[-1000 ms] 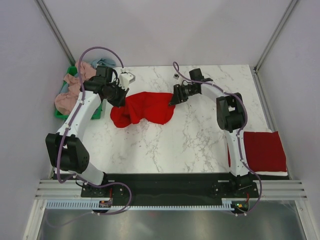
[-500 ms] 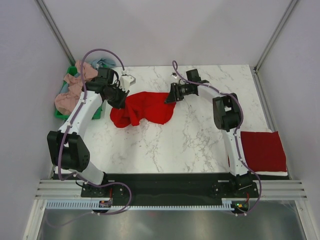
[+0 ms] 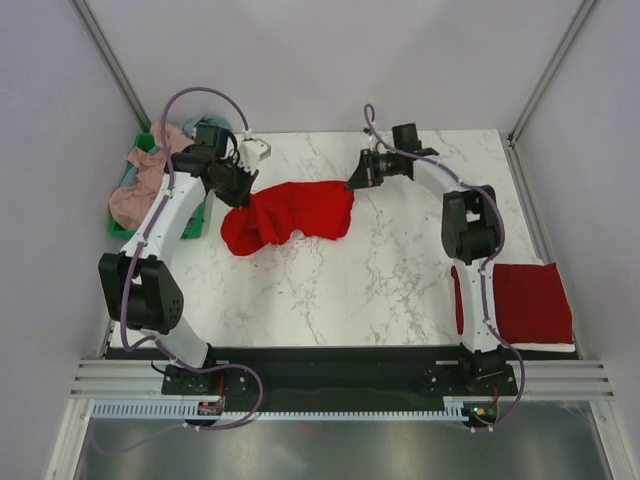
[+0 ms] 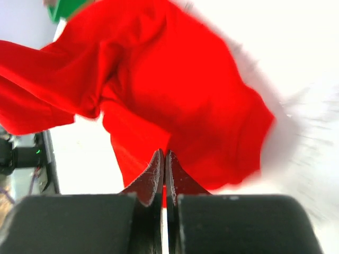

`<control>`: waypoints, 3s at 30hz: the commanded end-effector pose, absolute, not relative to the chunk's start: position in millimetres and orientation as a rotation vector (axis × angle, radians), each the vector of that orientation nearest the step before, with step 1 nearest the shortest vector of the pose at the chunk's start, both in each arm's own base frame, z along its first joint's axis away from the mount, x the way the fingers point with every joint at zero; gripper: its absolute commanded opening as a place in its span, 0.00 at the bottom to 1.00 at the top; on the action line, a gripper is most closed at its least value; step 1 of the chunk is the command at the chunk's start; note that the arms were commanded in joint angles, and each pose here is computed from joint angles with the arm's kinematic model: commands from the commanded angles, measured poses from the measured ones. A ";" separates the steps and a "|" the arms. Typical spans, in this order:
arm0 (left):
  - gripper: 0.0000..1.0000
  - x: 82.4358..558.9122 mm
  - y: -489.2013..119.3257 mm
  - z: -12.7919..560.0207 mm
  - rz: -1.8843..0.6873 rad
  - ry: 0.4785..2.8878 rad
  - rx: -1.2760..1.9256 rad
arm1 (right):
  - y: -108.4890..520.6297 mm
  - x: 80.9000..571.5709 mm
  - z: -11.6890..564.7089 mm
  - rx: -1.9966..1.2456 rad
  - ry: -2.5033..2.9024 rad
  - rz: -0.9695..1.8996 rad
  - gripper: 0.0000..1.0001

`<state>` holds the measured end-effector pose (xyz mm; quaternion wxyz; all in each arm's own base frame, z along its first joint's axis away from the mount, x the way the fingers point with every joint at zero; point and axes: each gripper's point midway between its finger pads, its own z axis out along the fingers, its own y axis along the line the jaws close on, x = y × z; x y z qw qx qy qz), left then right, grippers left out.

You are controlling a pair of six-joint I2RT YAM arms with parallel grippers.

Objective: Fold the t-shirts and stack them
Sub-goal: Flatten the tshirt out

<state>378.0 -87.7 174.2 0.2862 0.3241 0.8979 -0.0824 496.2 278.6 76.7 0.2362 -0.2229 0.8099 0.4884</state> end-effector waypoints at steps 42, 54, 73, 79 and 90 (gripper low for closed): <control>0.15 313.6 -138.8 257.4 -0.575 1.873 1.097 | 122.2 374.1 393.7 -0.816 1.610 0.165 0.00; 0.21 460.6 -140.0 140.9 -0.591 2.228 0.925 | 137.8 461.7 240.6 -0.848 1.846 0.242 0.00; 0.45 327.9 -148.3 91.4 -0.180 2.416 1.224 | 134.9 511.9 192.3 -0.795 1.948 0.312 0.00; 0.46 331.4 -149.0 78.3 -0.173 2.441 1.208 | 135.5 506.8 190.5 -0.798 1.952 0.323 0.00; 0.47 329.1 -163.2 68.7 -0.220 2.459 1.221 | 132.7 496.7 185.5 -0.805 1.966 0.316 0.00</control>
